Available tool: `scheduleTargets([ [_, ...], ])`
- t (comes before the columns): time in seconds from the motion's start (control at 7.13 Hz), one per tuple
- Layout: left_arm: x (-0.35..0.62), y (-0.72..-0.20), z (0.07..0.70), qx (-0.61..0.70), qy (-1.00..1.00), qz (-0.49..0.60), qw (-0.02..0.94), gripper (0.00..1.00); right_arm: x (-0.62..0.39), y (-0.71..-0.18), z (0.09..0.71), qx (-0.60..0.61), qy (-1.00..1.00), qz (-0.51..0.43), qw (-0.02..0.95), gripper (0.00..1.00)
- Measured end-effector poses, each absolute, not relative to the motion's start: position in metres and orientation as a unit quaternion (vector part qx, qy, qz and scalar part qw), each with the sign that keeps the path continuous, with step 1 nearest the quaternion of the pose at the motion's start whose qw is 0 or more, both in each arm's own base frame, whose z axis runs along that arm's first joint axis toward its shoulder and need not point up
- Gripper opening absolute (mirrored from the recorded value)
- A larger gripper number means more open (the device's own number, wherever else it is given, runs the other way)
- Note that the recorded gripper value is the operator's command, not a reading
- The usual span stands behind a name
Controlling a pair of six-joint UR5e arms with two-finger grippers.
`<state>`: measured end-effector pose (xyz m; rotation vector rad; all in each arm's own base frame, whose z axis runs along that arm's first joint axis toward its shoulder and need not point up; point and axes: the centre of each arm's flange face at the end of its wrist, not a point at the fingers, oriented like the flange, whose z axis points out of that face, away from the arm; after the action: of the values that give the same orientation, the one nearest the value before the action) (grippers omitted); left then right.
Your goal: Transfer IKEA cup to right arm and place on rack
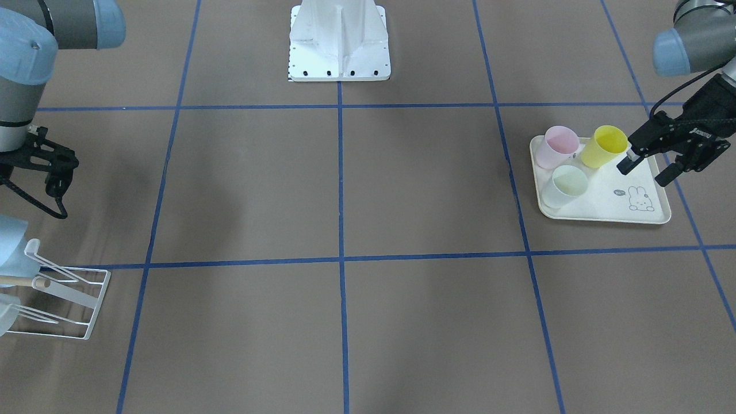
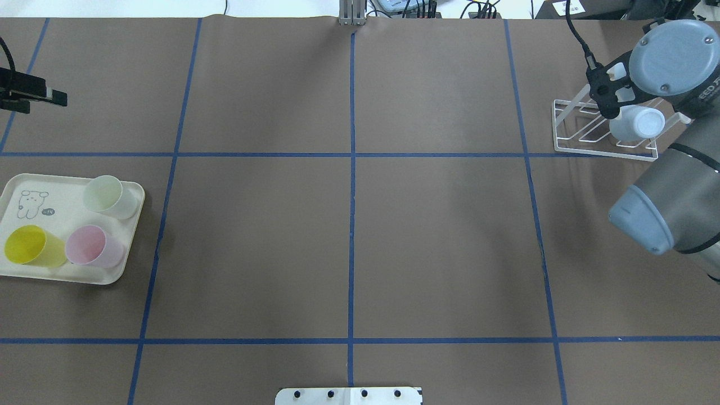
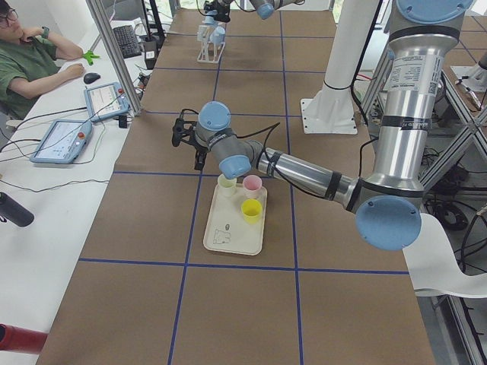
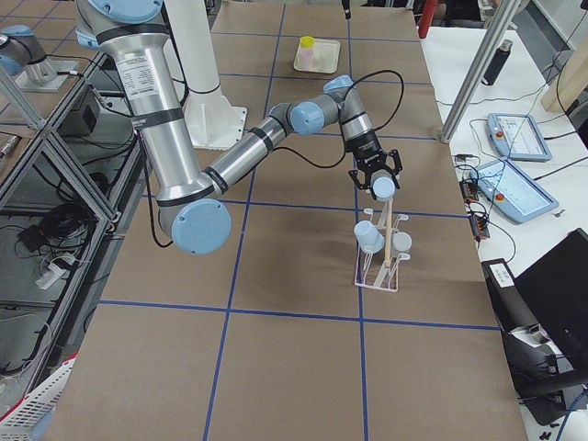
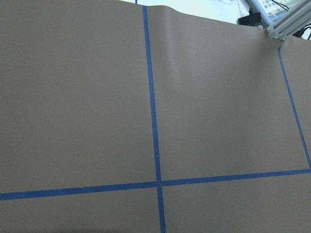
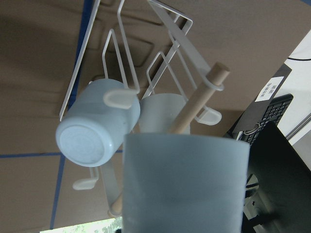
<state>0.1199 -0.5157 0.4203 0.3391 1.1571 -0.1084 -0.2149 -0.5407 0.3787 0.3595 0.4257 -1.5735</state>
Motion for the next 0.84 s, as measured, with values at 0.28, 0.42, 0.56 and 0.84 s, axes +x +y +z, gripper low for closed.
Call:
scheduleTargets([
  [0.28,0.121,-0.516,0.421,0.158,0.544,-0.051,0.823,1.00,-0.238,-0.529,0.384,0.119,0.229,-0.717,0.647,0.46],
  [0.42,0.121,-0.516,0.422,0.158,0.544,-0.051,0.823,1.00,-0.244,-0.525,0.387,0.105,0.244,-0.723,0.638,0.46],
  [0.56,0.121,-0.516,0.422,0.158,0.544,-0.051,0.823,1.00,-0.250,-0.522,0.390,0.094,0.259,-0.726,0.629,0.47],
  [0.84,0.121,-0.516,0.422,0.158,0.544,-0.051,0.823,1.00,-0.263,-0.519,0.398,0.079,0.277,-0.734,0.616,0.48],
])
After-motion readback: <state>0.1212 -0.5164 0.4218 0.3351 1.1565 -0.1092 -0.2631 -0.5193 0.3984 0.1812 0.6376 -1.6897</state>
